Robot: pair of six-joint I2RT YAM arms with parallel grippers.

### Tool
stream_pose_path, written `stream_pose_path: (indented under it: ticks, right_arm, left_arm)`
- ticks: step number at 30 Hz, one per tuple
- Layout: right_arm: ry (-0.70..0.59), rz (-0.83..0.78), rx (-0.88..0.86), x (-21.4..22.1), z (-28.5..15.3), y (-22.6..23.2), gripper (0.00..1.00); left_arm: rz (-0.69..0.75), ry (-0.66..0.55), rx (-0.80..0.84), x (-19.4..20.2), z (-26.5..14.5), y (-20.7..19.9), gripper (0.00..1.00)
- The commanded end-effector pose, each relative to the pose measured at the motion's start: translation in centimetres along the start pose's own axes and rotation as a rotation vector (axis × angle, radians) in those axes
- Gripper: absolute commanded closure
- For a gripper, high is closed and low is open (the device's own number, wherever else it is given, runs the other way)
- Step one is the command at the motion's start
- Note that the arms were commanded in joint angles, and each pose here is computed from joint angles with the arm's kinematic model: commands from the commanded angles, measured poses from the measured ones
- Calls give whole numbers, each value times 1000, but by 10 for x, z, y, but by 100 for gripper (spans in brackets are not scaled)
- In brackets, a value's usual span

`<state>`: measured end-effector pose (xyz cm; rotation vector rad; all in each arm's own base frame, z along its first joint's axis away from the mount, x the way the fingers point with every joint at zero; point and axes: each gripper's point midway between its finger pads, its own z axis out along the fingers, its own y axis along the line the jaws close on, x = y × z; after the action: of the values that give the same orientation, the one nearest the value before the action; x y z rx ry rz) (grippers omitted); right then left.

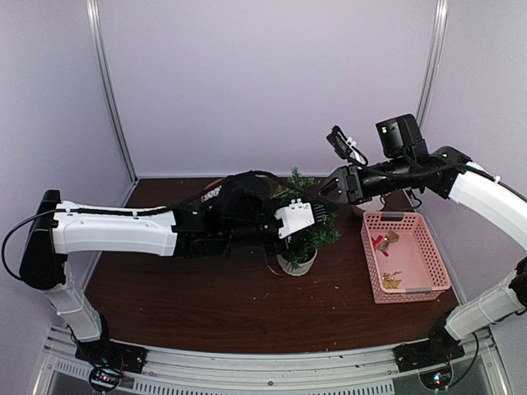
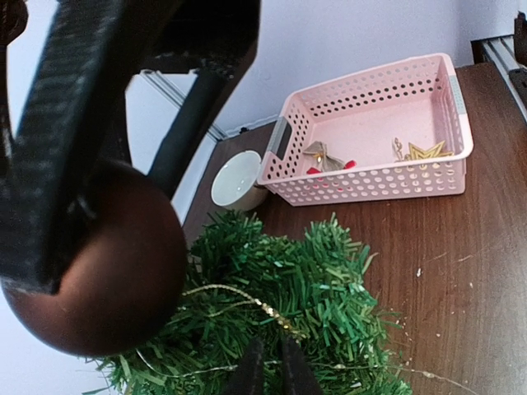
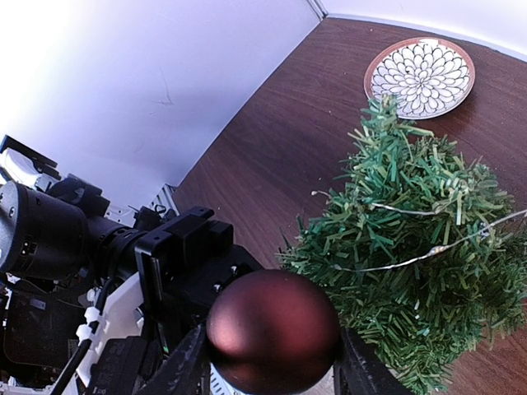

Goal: Decorate the small christmas tree

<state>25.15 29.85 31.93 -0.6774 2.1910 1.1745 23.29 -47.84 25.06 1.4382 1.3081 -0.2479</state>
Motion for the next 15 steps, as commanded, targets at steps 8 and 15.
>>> stream_pose_path:
  ticks: [8,15]
  right_arm:
    - [-20,-25,-40,-8,0,9,72]
    - [-33,-32,-57,-8,-3,13,72]
  left_arm:
    - [-40,-68,-35,-18,-13,12,100]
    - [-50,-57,-39,-9,-29,11,100]
